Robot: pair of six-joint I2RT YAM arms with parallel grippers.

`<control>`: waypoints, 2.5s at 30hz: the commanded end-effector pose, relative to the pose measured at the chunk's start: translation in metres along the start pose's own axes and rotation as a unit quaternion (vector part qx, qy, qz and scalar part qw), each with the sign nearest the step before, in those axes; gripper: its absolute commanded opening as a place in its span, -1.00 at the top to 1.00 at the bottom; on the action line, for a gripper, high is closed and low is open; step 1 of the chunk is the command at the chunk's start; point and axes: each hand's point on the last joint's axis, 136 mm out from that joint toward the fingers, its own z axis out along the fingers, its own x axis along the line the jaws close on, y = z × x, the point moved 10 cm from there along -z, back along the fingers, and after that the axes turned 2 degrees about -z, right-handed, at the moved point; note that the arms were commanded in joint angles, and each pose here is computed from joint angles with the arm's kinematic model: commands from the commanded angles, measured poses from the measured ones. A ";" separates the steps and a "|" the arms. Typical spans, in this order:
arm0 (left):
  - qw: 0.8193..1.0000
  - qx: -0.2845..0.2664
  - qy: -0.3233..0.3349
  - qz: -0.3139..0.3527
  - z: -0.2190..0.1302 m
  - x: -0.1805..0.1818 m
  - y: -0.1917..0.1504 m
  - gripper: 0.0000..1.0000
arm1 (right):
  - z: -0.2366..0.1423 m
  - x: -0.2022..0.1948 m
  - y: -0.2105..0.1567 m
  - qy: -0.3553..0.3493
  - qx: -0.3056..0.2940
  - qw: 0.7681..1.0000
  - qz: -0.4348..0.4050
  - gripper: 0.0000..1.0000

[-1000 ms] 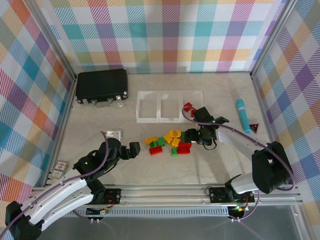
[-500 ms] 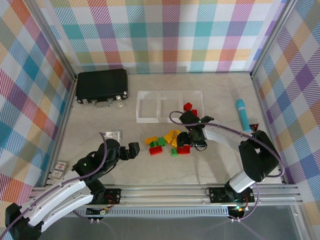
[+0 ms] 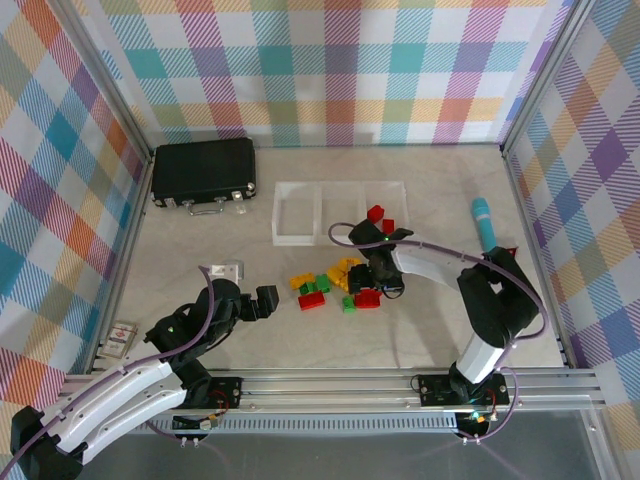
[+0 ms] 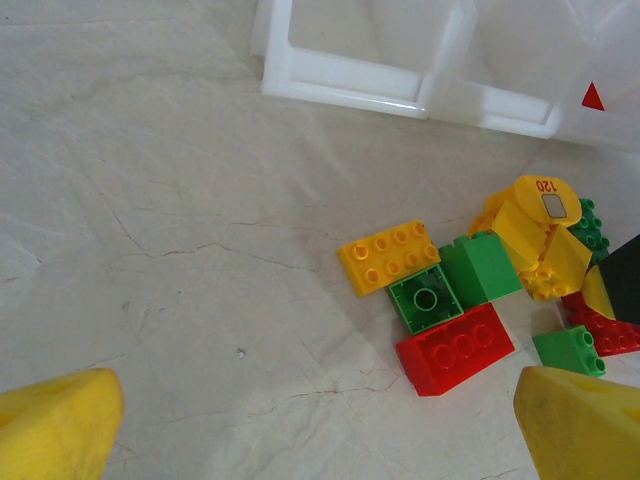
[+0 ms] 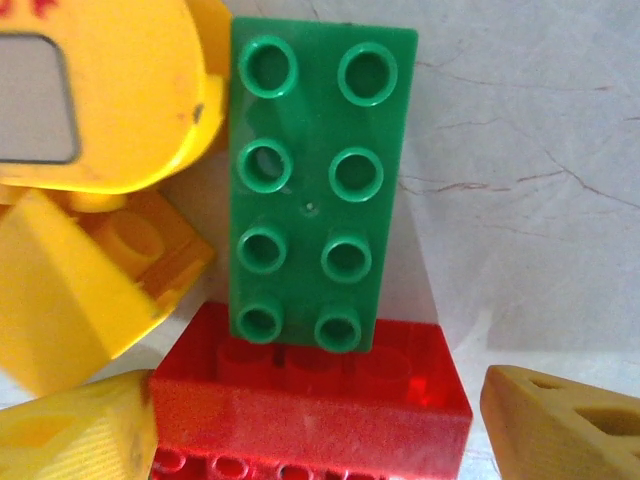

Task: Sort the legos into containers by color
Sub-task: Pick up the lego from the center of the table, then place the lego in the container.

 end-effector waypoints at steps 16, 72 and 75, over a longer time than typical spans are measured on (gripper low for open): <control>1.000 0.006 0.005 -0.005 0.000 0.003 -0.006 -0.99 | 0.000 -0.005 0.011 -0.059 -0.005 0.998 -0.003 -0.47; 1.000 0.008 0.009 0.016 -0.002 -0.003 0.003 -1.00 | -0.074 -0.049 0.209 -0.038 -0.147 0.988 0.000 0.03; 1.000 0.007 0.013 0.020 -0.001 -0.003 0.003 -1.00 | -0.068 -0.049 0.215 -0.040 -0.150 0.988 0.001 0.00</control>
